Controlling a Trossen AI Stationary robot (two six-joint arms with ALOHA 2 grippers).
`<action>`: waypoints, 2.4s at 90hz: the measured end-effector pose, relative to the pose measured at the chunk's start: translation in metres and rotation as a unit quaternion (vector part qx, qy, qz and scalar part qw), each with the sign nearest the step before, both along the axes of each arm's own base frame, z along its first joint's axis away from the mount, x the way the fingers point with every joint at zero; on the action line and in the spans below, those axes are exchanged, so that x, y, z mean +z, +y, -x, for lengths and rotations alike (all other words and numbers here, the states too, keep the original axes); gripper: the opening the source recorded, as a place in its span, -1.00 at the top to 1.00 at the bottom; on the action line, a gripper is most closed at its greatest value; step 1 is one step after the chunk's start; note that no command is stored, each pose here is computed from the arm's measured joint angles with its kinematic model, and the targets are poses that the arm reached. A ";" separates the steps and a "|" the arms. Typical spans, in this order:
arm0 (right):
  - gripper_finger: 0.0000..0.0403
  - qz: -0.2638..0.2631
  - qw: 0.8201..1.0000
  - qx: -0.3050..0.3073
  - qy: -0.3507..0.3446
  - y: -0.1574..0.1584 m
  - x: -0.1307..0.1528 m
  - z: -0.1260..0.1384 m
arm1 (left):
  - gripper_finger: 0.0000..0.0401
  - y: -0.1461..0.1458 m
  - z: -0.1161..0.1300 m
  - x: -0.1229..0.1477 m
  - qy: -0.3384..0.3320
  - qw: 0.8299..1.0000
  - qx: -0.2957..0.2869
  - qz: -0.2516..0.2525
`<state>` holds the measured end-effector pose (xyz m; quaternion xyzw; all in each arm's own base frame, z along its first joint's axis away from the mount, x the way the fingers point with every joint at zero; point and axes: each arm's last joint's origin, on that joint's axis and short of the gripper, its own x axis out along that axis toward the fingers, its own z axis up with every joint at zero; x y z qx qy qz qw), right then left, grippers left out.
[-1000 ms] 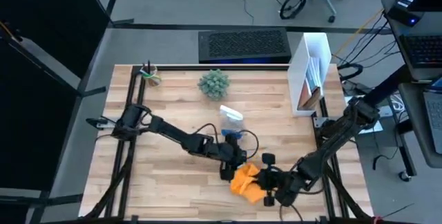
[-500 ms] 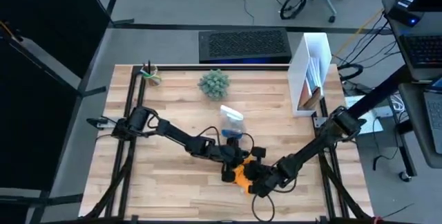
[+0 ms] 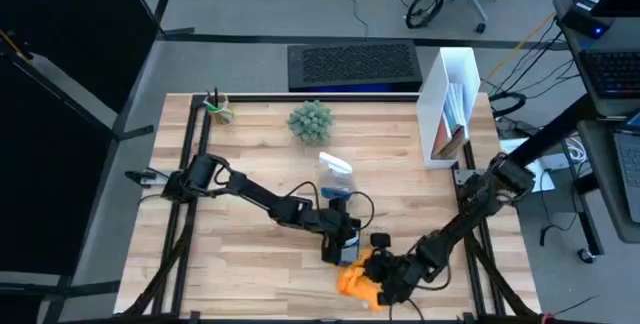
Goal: Apply microfiber cloth
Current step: Wipe the front of the cellphone with the yellow microfiber cloth
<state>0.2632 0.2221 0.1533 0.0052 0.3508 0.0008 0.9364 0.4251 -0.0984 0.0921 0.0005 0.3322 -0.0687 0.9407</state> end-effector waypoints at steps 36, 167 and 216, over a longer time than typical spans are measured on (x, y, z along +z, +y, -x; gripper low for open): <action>0.98 0.079 0.993 -0.084 0.018 -0.030 -0.043 -0.029 | 0.93 0.000 -0.001 0.001 -0.010 1.000 0.002 0.001; 0.98 -0.043 0.999 0.023 -0.019 0.018 -0.053 -0.020 | 0.93 0.001 -0.001 -0.001 -0.009 1.000 0.012 0.006; 0.98 -0.021 0.999 0.022 -0.012 0.003 0.035 0.023 | 0.93 -0.025 -0.007 0.038 -0.068 0.997 -0.027 0.023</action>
